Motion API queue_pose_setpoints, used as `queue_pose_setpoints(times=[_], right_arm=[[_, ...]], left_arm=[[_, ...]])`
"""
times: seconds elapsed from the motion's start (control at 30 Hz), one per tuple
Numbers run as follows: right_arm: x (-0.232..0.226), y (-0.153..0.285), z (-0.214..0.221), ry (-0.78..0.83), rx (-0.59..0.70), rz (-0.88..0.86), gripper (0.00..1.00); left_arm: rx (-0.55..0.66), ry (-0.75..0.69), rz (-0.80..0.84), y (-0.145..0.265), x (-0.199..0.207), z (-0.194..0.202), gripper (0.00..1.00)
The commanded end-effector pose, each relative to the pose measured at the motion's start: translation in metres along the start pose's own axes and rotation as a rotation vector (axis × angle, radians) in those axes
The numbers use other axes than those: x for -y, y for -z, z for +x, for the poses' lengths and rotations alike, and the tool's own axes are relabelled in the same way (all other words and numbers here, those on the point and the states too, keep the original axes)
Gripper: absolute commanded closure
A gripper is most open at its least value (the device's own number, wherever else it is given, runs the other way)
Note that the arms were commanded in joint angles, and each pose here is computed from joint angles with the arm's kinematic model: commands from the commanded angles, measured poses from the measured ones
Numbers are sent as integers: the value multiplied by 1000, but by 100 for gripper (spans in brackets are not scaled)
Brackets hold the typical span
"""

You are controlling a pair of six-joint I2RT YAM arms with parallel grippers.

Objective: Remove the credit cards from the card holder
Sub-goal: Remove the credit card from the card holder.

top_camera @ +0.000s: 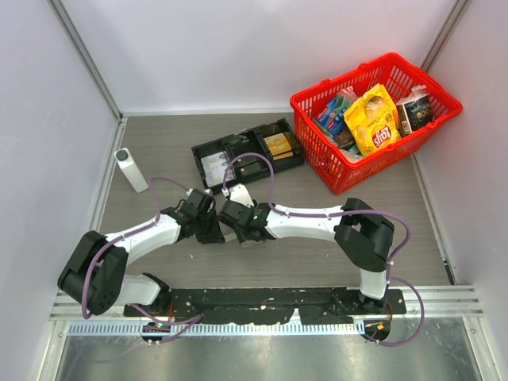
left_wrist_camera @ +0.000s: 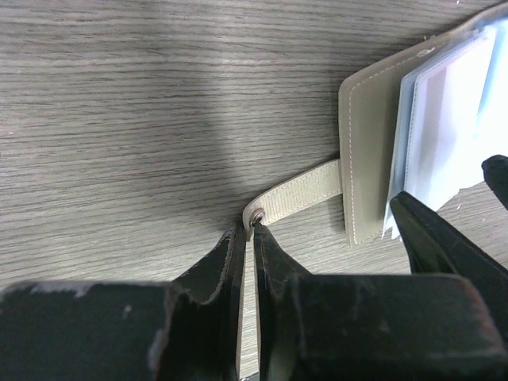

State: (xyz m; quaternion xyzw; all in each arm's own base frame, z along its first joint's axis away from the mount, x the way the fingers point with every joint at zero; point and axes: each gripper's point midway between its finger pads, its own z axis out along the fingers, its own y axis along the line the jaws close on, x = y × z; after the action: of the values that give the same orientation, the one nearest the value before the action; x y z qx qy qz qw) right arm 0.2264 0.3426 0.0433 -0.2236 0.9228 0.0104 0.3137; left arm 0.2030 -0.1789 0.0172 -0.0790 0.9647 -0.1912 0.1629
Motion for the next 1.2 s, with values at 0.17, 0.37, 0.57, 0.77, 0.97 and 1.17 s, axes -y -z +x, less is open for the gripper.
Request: queue_pose_setpoints(times=[0.17,0.37,0.57,0.77,0.97,1.17], right_arm=[[15,26,-29,-7,81,48,46],[23,34,-35,-24,109,58,46],[35,41,-41,-41,123,64,47],[43,38,-37,-54,113,75,47],[10,27,-34,-70,92,-70,39],[0,7,-32,-63,86,-67,34]], left_arm=[[-65,-5,-104,-5,-30,23,89],[-67,-5,-106,-5,-30,23,89],[-68,-6,-108,-6,-30,23,89],[-67,-6,-102,-5,-29,23,89],[-66,-3,-105,-5,-30,23,89],[-66,-5,-103,-5,-30,24,89]])
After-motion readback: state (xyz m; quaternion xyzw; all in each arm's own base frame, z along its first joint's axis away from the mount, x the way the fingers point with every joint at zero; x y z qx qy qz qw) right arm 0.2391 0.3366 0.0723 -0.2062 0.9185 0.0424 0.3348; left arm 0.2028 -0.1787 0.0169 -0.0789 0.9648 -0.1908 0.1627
